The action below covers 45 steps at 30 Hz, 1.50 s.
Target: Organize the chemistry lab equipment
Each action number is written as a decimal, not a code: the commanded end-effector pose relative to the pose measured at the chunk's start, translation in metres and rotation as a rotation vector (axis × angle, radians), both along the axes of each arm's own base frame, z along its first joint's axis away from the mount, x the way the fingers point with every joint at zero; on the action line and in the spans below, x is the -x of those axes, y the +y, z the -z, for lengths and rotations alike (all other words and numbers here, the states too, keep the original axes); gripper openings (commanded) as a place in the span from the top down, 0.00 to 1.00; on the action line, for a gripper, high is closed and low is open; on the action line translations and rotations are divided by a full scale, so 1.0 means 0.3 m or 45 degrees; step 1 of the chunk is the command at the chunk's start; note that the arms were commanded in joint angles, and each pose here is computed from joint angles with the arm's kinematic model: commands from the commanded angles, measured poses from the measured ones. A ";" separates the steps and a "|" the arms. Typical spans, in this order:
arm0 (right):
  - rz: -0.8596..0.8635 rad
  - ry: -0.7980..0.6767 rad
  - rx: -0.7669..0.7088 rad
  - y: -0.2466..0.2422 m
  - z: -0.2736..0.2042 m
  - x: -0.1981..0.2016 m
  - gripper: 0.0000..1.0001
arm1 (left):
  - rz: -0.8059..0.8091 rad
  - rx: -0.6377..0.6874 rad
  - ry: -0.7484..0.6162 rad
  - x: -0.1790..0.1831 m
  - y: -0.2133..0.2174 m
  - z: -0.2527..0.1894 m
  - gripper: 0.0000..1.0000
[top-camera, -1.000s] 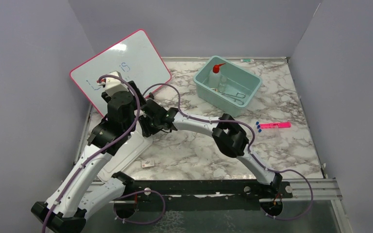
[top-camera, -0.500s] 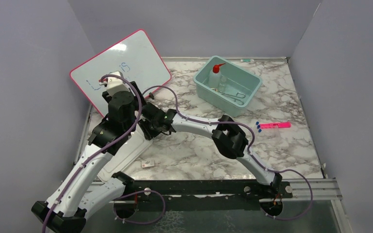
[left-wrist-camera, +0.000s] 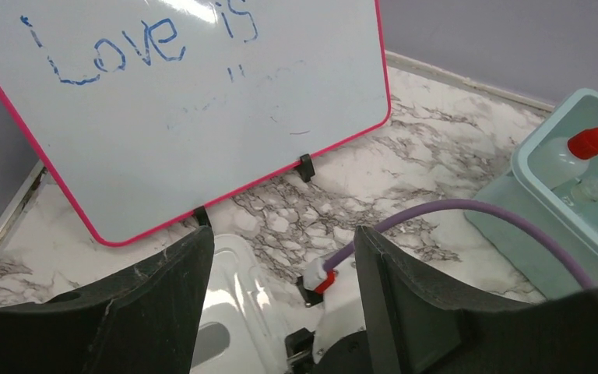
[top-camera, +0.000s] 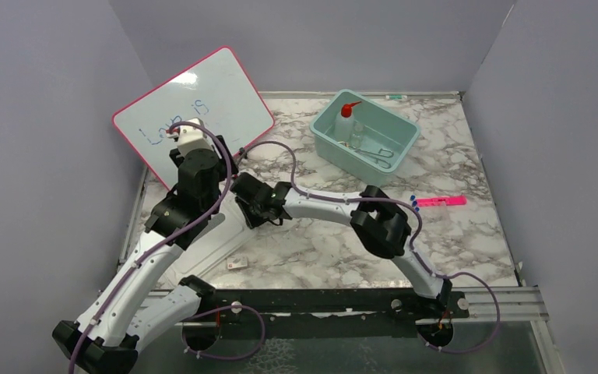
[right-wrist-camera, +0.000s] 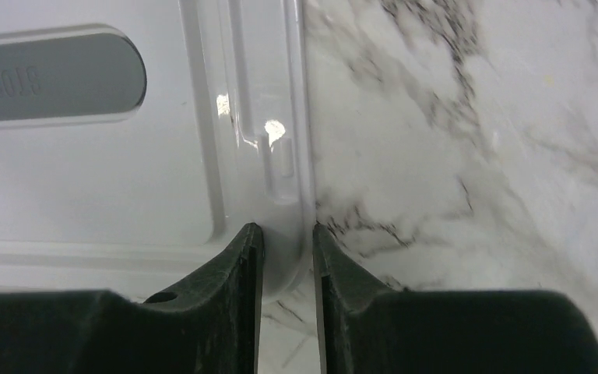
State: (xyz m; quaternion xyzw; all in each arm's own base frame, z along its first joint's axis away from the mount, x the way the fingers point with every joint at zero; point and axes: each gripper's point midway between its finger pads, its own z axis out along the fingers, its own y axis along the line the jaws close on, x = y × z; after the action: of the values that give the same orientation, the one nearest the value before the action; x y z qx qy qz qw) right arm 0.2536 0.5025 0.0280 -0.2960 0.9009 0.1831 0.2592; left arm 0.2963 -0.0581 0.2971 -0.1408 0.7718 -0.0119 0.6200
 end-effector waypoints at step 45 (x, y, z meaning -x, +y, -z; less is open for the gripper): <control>0.508 -0.090 0.177 -0.447 -0.024 -0.490 0.57 | 0.092 0.219 0.441 0.035 -0.074 0.474 0.24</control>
State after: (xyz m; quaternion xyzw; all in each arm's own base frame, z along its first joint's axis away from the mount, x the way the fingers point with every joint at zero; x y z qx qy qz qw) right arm 0.3792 0.3666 0.0372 -0.1111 0.9510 0.0561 0.2831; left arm 0.2842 -0.0729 0.1616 -0.1624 0.8635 -0.0560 0.4743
